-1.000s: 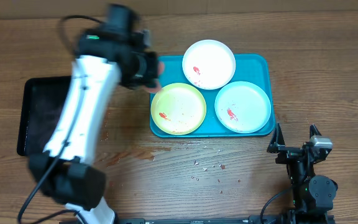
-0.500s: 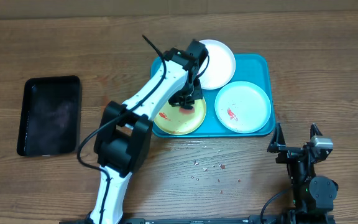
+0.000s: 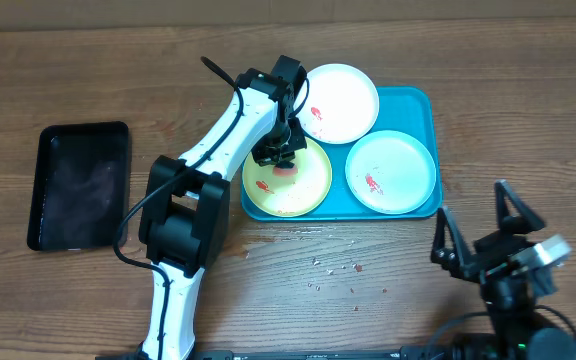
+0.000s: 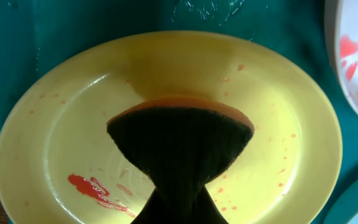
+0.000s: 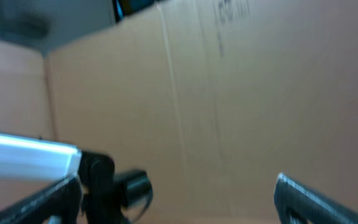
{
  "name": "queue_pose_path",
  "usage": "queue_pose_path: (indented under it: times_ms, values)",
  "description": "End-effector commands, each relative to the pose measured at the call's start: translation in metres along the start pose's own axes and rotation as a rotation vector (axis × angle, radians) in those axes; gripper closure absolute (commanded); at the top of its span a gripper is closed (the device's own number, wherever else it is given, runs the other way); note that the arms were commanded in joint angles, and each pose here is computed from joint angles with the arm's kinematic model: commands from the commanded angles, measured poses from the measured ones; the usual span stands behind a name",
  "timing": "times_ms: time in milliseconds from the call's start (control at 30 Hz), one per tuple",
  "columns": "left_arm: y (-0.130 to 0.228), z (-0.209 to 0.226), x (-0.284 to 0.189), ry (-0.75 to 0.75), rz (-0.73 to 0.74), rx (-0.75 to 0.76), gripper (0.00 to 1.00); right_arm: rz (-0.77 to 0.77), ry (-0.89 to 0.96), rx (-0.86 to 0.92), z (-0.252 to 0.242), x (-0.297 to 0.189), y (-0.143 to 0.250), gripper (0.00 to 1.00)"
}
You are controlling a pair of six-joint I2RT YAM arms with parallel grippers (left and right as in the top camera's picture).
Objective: Clean dirty plates on tray and stack at the side
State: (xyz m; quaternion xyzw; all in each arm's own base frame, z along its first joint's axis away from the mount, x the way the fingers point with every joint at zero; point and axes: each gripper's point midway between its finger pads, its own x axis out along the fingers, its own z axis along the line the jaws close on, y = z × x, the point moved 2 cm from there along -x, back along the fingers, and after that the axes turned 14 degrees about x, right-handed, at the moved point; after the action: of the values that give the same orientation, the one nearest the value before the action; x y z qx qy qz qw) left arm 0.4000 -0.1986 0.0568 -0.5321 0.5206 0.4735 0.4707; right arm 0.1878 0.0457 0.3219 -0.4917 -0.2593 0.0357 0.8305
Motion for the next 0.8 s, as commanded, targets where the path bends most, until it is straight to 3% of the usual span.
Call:
queue_pose_path:
  times_ms: [0, 133, 200, 267, 333, 400, 500, 600, 767]
  values:
    - [-0.001, -0.006, -0.008, 0.019, -0.016, 0.041, 0.96, 0.057, 0.074, -0.083, 0.021, 0.021, -0.055, 0.0]
    - [-0.002, -0.005, -0.008, 0.021, -0.019, 0.038, 0.96, 0.506, 0.244, 0.011, 0.004, 0.049, -0.032, 0.0]
    - [-0.002, -0.005, -0.008, 0.021, -0.019, 0.038, 0.94, 0.807, 0.311, 0.164, -0.01, 0.073, -0.006, 0.0]
    - [-0.002, -0.005, -0.008, 0.02, -0.019, 0.038, 0.76, 0.954, 0.29, 0.281, -0.012, 0.086, 0.014, 0.0]
    - [-0.002, -0.005, -0.008, 0.02, -0.019, 0.038, 0.43, 1.059, 0.26, 0.386, -0.016, 0.099, 0.035, 0.0]
    - [-0.002, -0.005, -0.008, 0.021, -0.019, 0.038, 0.27, 1.121, 0.22, 0.466, -0.023, 0.112, 0.055, 0.0]
    - [-0.003, -0.004, -0.008, 0.02, -0.02, 0.035, 0.27, 1.197, 0.213, 0.508, -0.044, 0.13, 0.096, 0.06]
    - [-0.003, -0.002, -0.008, 0.02, -0.019, 0.03, 0.3, 1.241, 0.256, 0.492, -0.055, 0.141, 0.129, 0.32]
    - [-0.004, -0.001, -0.008, 0.019, -0.019, 0.029, 0.34, 1.309, 0.397, 0.376, -0.062, 0.146, 0.182, 0.48]
